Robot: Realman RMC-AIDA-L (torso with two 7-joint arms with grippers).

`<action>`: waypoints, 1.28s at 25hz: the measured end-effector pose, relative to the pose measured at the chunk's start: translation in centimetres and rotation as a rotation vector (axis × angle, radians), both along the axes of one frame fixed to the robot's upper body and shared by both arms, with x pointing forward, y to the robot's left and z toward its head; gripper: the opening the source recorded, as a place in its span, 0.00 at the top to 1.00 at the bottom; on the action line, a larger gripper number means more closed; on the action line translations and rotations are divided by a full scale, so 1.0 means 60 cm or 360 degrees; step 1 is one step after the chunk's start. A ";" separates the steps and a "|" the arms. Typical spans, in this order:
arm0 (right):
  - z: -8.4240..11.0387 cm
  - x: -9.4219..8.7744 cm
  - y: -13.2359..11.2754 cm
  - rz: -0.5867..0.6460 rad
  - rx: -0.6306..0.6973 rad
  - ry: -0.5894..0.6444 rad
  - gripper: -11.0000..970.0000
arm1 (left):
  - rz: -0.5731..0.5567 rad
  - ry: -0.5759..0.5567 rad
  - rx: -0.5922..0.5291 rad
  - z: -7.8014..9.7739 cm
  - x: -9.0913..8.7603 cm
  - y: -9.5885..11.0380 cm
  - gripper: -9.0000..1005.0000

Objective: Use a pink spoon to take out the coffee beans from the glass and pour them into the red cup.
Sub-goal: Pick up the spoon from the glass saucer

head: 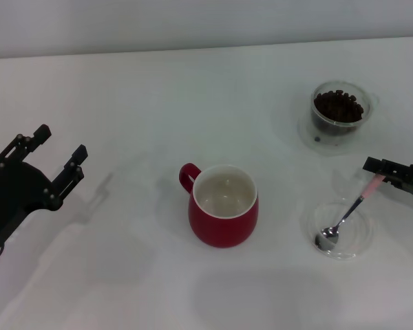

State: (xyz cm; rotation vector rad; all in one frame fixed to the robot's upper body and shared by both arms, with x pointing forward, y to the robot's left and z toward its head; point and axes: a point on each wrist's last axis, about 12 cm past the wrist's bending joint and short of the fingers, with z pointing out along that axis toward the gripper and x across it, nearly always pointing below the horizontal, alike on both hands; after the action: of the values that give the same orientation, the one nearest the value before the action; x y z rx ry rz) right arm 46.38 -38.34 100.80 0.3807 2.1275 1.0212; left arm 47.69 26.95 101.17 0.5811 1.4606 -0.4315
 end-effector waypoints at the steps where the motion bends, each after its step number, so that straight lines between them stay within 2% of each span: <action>1: 0.001 0.000 0.000 0.0003 0.0000 -0.0002 0.42 | 0.0000 0.0000 0.0000 0.000 0.000 0.000 0.34; 10: 0.002 -0.001 -0.003 0.0003 -0.0004 -0.0014 0.42 | 0.0003 0.0003 -0.0001 -0.001 -0.002 0.001 0.34; 15: 0.002 -0.003 -0.005 -0.0005 -0.0003 -0.0009 0.59 | 0.0003 0.0003 -0.0001 -0.001 -0.002 0.001 0.34; 26: 0.000 -0.003 0.004 0.0027 0.0016 -0.0007 0.59 | 0.0009 -0.0006 -0.0010 0.001 0.000 0.000 0.34; 32: 0.000 -0.006 0.004 0.0029 0.0025 -0.0003 0.63 | 0.0019 -0.0002 -0.0008 0.001 0.001 0.001 0.34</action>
State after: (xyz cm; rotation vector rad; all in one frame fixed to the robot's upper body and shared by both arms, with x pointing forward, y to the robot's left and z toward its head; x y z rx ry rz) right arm 46.01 -38.09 100.80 0.3687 2.1260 1.0489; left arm 47.77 26.98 101.20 0.5683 1.4605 -0.4251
